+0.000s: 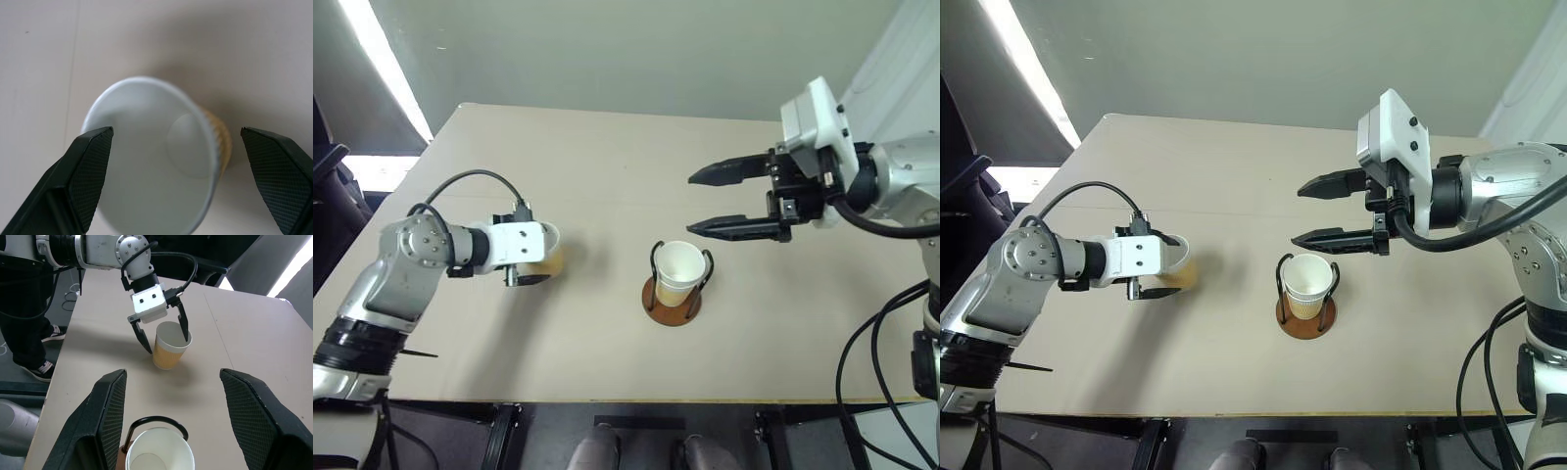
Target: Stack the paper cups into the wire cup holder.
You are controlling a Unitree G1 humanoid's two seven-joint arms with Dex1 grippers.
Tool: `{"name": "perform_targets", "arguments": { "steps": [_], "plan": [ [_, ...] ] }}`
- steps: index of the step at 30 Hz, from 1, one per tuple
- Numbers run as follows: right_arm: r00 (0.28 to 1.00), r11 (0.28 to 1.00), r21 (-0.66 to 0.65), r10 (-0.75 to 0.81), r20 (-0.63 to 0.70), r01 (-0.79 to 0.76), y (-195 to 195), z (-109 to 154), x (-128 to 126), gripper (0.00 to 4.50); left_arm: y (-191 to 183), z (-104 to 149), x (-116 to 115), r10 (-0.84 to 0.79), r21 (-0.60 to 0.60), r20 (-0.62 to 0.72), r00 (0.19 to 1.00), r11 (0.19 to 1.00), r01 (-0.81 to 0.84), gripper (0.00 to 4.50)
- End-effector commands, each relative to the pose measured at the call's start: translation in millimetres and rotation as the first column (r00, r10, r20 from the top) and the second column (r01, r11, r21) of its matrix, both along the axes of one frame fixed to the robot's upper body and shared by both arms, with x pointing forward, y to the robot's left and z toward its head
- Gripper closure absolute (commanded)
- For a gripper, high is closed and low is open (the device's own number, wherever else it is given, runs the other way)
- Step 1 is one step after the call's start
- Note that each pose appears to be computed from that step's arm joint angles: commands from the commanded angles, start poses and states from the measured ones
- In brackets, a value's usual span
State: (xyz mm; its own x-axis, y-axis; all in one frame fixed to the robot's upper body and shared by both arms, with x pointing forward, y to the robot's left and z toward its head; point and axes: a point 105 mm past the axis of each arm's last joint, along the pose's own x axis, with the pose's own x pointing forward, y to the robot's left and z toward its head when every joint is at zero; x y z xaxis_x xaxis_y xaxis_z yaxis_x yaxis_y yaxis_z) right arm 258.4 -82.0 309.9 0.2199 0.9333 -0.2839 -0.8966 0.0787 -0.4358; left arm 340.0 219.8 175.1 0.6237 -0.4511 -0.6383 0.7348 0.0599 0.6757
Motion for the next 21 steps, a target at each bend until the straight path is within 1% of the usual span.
{"name": "perform_targets", "arguments": {
  "steps": [1,5,8,10,11,17,21],
  "plan": [
    [0.999,1.0,0.013,-0.005,0.039,0.005,-2.9,8.6,-3.0,1.42,-4.3,4.0,0.5,-0.029,0.006,0.005,1.0,1.0,0.029,1.21],
    [0.999,1.0,0.013,-0.013,0.034,0.013,-4.5,7.5,-1.8,1.42,-8.9,3.0,-0.4,-0.053,-0.006,-0.029,0.998,0.999,0.053,2.62],
    [0.999,0.999,0.024,-0.029,0.021,0.028,-8.4,6.7,1.3,1.42,-14.8,8.3,-0.5,-0.074,-0.038,-0.041,0.996,0.997,0.072,3.71],
    [0.999,0.999,0.018,-0.046,0.017,0.045,-15.1,3.6,5.3,1.42,-20.6,15.6,-0.6,-0.094,-0.067,-0.04,0.995,0.994,0.091,4.32],
    [0.998,0.999,0.013,-0.052,0.017,0.052,-18.1,2.1,6.8,1.42,-23.2,18.7,-0.8,-0.103,-0.079,-0.04,0.994,0.992,0.1,4.46],
    [0.998,0.998,-0.003,-0.059,0.017,0.059,-26.7,-2.6,9.0,1.42,-41.2,40.2,-3.6,-0.181,-0.13,-0.011,0.983,0.975,0.178,4.46],
    [0.998,0.997,-0.034,-0.068,0.016,0.068,-30.3,-7.9,9.1,1.42,-56.5,62.8,-9.7,-0.246,-0.195,0.011,0.969,0.95,0.244,4.46]
  ]
}}
